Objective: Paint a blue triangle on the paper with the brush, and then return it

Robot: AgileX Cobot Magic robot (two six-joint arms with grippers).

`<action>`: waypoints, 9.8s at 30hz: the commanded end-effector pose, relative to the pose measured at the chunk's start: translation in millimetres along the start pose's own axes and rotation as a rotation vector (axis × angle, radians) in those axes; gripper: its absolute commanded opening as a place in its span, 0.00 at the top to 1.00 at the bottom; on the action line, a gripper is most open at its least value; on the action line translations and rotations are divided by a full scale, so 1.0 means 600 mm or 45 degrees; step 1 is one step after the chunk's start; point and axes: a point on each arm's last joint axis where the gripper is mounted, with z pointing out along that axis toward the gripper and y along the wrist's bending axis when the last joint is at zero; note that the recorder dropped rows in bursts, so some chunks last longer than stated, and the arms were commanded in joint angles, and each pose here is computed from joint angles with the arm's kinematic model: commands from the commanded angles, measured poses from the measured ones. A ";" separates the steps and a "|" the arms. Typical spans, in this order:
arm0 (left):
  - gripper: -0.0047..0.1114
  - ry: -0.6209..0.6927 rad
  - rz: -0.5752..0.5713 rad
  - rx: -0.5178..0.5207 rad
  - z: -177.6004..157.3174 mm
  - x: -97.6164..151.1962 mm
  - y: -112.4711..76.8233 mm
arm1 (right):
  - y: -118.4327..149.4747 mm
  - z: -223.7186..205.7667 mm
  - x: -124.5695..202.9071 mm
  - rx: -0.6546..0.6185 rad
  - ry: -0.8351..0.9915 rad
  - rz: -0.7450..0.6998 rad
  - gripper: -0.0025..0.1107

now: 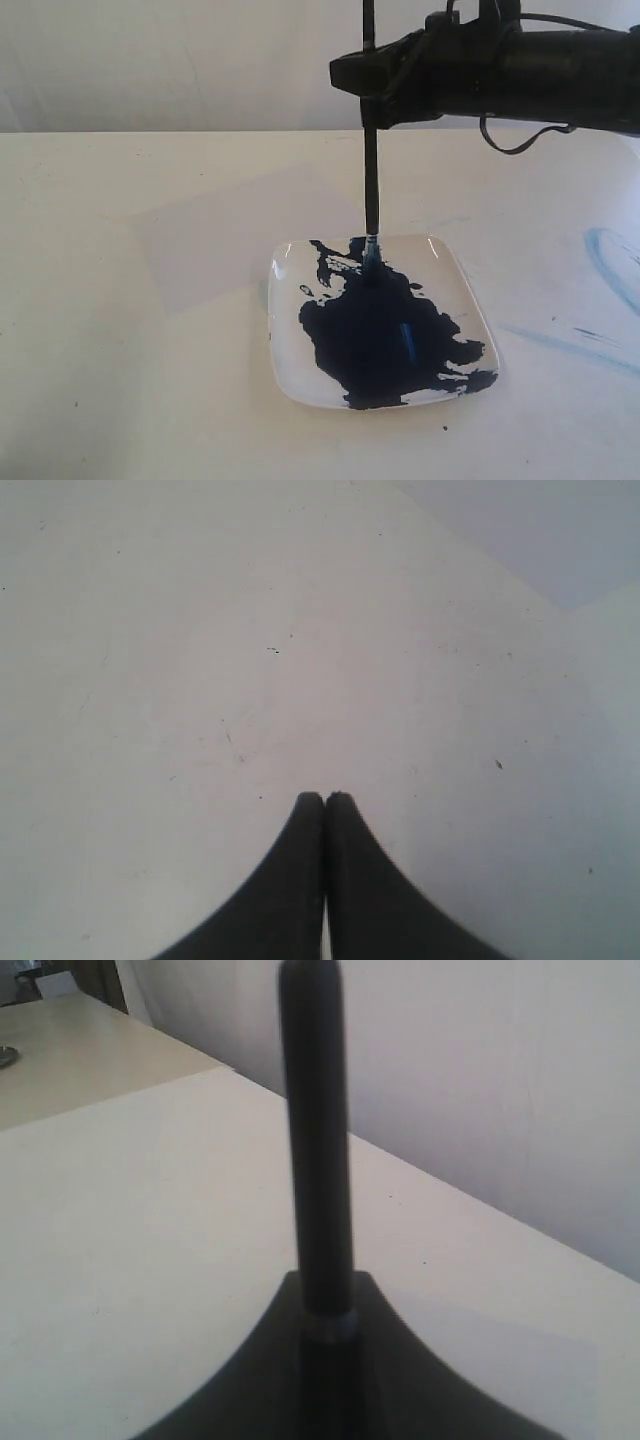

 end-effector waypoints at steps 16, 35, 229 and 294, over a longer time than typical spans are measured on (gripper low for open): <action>0.96 0.011 0.002 0.011 0.001 0.002 -0.001 | 0.022 -0.027 0.014 0.025 0.027 -0.039 0.98; 0.96 0.011 0.002 0.011 0.001 0.002 -0.001 | 0.032 -0.027 0.017 -0.046 0.013 0.095 0.98; 0.96 -0.851 -0.004 -0.063 -0.031 -0.093 0.007 | 0.074 -0.034 0.013 0.185 -0.323 -0.024 0.98; 0.96 -0.107 -0.234 1.103 0.555 -0.525 0.034 | 0.062 -0.033 0.021 0.276 -0.264 0.007 0.98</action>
